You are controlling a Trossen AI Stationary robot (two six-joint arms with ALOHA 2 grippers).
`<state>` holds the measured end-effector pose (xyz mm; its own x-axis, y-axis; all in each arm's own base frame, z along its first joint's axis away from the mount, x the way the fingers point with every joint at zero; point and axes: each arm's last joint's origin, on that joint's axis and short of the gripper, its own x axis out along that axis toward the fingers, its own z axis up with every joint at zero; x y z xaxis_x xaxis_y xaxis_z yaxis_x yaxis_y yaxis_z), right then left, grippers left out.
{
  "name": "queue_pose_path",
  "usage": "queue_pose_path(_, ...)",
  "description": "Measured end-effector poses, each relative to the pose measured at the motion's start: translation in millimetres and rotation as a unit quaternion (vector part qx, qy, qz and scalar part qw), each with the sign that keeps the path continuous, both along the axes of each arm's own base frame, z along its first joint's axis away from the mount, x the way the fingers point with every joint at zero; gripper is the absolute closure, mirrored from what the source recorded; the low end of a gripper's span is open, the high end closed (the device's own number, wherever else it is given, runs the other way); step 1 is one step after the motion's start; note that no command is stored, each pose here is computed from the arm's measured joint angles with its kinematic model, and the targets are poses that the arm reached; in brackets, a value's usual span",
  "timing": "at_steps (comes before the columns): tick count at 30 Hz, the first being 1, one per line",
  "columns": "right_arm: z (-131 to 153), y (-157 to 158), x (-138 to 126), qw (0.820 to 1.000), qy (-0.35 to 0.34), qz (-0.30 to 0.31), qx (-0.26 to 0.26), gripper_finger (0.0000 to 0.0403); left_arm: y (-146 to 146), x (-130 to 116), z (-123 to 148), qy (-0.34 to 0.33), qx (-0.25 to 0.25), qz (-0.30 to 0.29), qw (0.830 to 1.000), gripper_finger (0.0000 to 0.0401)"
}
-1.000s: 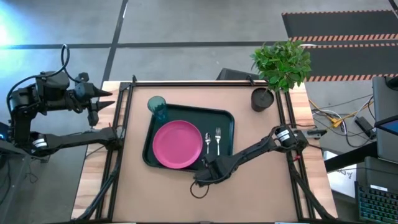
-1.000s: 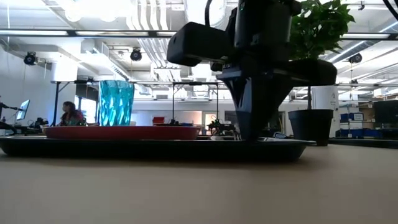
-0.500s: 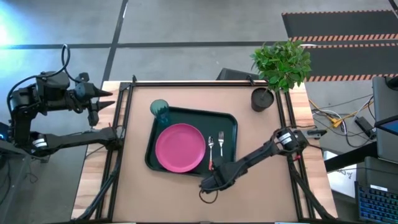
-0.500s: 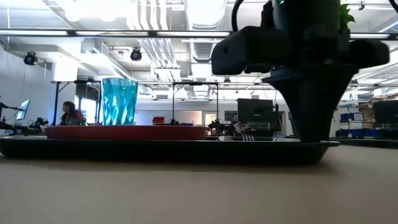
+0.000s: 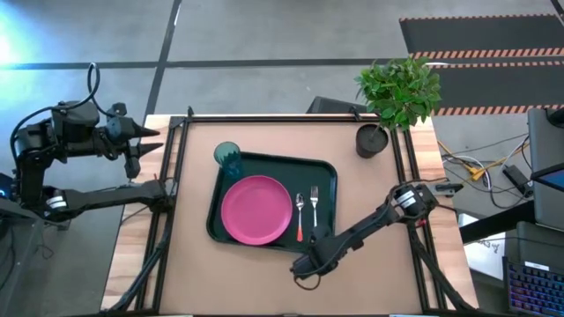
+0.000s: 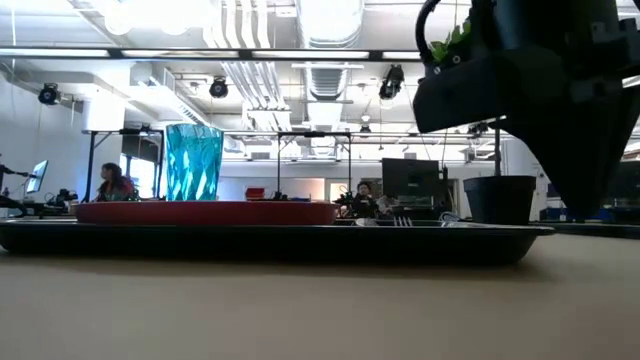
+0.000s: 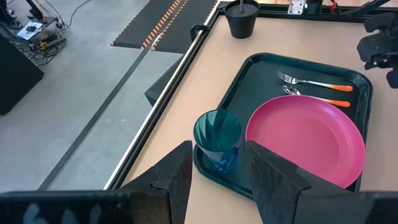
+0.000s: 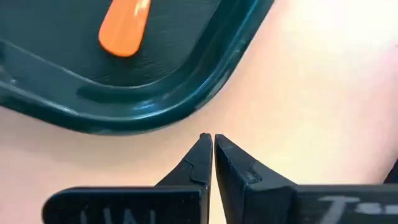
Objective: Pick and place plate/cup/fork/spoon on tray
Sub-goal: Move the black serving tray to the center of the table
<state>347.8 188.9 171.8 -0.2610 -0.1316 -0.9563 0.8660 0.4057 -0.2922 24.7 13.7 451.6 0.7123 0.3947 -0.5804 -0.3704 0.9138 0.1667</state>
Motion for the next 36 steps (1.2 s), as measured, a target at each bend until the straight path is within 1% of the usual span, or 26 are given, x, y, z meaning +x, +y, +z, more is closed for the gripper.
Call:
queue_pose_path(2, 1.1, -0.4, -0.9, 1.000, 0.000, -0.005, -0.008, 0.0394, 0.0, 0.0, 0.0, 0.000, 0.000, 0.000, 1.000, 0.0270)
queue_pose_path(4, 4.5, -0.8, 0.2, 1.000, -0.020, -0.014, -0.016, 0.0394, 0.0, 0.0, 0.0, 0.000, 0.000, 0.000, 1.000, 0.0270)
queue_pose_path(8, 17.0, -0.8, 6.5, 0.994, -0.104, -0.018, -0.033, 0.0394, 0.0, 0.0, 0.0, 0.000, 0.000, 0.000, 1.000, 0.0270)
queue_pose_path(11, 24.1, -1.2, 8.8, 0.989, -0.139, -0.016, -0.039, 0.0394, 0.0, 0.0, 0.0, 0.000, 0.000, 0.000, 1.000, 0.0270)
queue_pose_path(16, 20.5, -1.8, 7.7, 0.989, -0.138, -0.016, -0.040, 0.0394, 0.0, 0.0, 0.0, 0.000, 0.000, 0.000, 1.000, 0.0270)
queue_pose_path(20, 4.0, -1.3, 8.6, 0.987, -0.156, -0.015, -0.029, 0.0394, 0.0, 0.0, 0.0, 0.000, 0.000, 0.000, 1.000, 0.0270)
queue_pose_path(26, -20.3, -4.4, 2.5, 0.985, -0.170, -0.024, -0.015, 0.0394, 0.0, 0.0, 0.0, 0.000, 0.000, 0.000, 1.000, 0.0270)
queue_pose_path(31, -20.9, -8.8, -6.1, 0.983, -0.182, -0.030, -0.004, 0.0394, 0.0, 0.0, 0.0, 0.000, 0.000, 0.000, 1.000, 0.0270)
queue_pose_path(36, -12.3, -12.3, -27.5, 0.984, -0.175, -0.035, 0.000, 0.0394, 0.0, 0.0, 0.0, 0.000, 0.000, 0.000, 1.000, 0.0270)
